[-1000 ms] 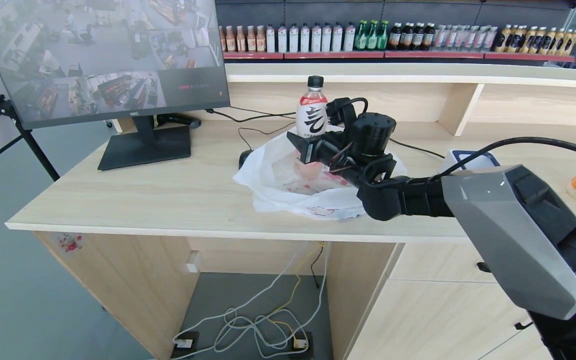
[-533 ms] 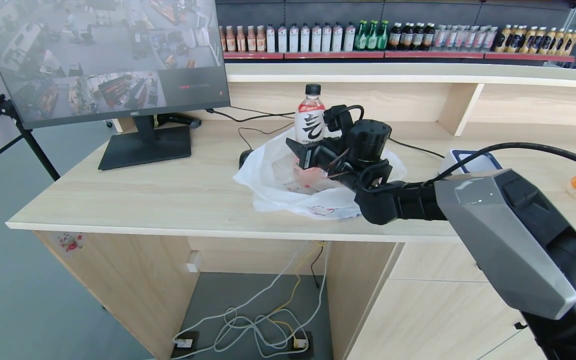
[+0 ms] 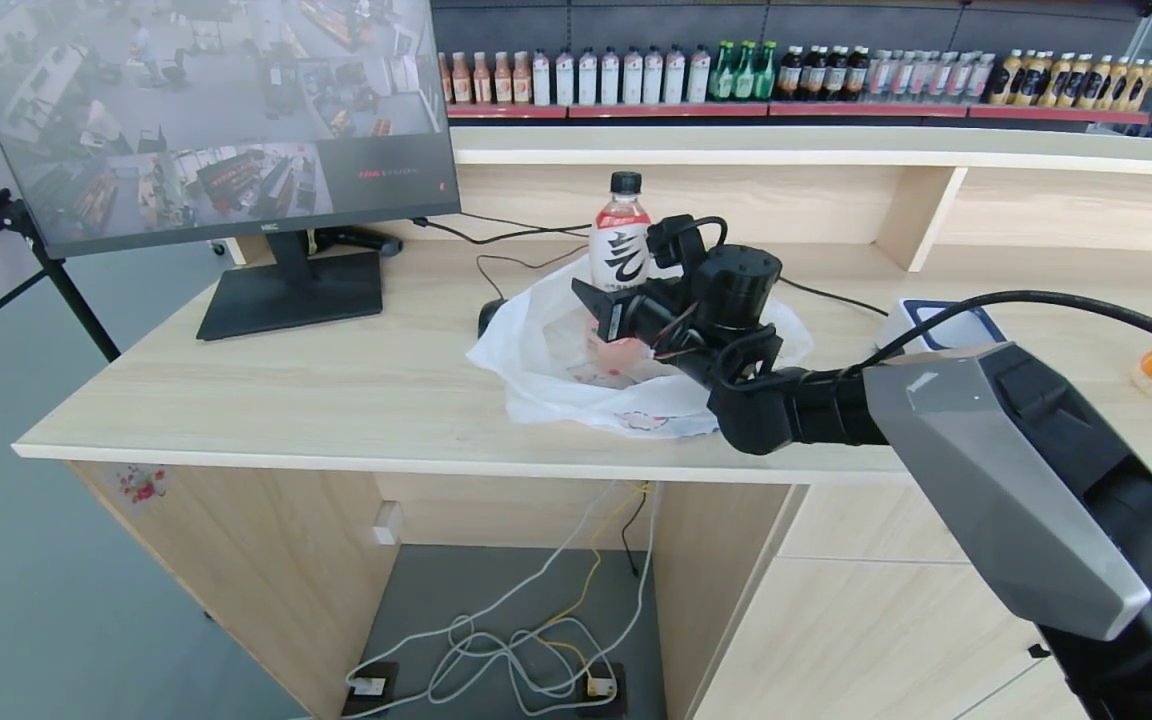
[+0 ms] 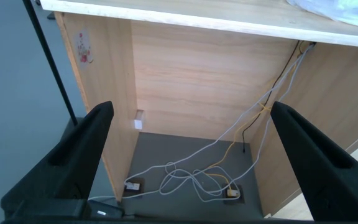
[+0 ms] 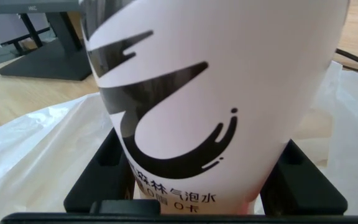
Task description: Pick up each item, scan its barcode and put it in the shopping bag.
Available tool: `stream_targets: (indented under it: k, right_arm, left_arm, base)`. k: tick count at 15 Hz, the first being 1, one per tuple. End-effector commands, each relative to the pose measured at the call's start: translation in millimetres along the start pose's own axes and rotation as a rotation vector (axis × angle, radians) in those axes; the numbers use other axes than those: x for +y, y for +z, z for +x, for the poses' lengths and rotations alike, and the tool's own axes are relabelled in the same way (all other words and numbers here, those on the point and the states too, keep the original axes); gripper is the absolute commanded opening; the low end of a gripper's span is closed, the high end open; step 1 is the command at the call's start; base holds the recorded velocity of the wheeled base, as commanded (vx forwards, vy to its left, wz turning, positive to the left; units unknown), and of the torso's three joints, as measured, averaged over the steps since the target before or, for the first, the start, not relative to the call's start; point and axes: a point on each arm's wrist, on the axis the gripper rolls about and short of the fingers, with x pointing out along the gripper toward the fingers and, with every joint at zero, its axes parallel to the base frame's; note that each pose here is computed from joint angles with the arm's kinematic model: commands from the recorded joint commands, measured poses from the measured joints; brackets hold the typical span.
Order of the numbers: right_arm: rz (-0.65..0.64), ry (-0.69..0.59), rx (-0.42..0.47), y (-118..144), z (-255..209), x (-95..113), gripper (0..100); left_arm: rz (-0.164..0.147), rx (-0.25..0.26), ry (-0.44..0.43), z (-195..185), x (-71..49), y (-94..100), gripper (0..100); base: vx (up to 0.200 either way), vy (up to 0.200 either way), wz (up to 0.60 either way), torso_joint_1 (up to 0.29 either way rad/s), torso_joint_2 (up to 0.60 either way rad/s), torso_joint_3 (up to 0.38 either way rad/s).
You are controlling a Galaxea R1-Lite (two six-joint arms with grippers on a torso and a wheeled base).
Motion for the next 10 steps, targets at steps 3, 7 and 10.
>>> stream_targets:
  k: [3, 7, 10]
  right_arm:
    - [0.005, 0.002, 0.014, -6.3, -1.4, 0.4, 0]
    - [0.009, 0.003, 0.028, -11.5, -2.9, 1.2, 0]
    - [0.011, 0.005, 0.024, -10.1, -2.8, 2.0, 0]
  left_arm:
    - [0.001, 0.000, 0.000, 0.0, 0.0, 0.0, 100]
    - [0.001, 0.000, 0.000, 0.0, 0.0, 0.0, 100]
    - [0.001, 0.000, 0.000, 0.0, 0.0, 0.0, 100]
  base:
    - [0.000, 0.000, 0.00, 0.000, 0.00, 0.000]
    - [0.000, 0.000, 0.00, 0.000, 0.00, 0.000]
    - [0.000, 0.000, 0.00, 0.000, 0.00, 0.000]
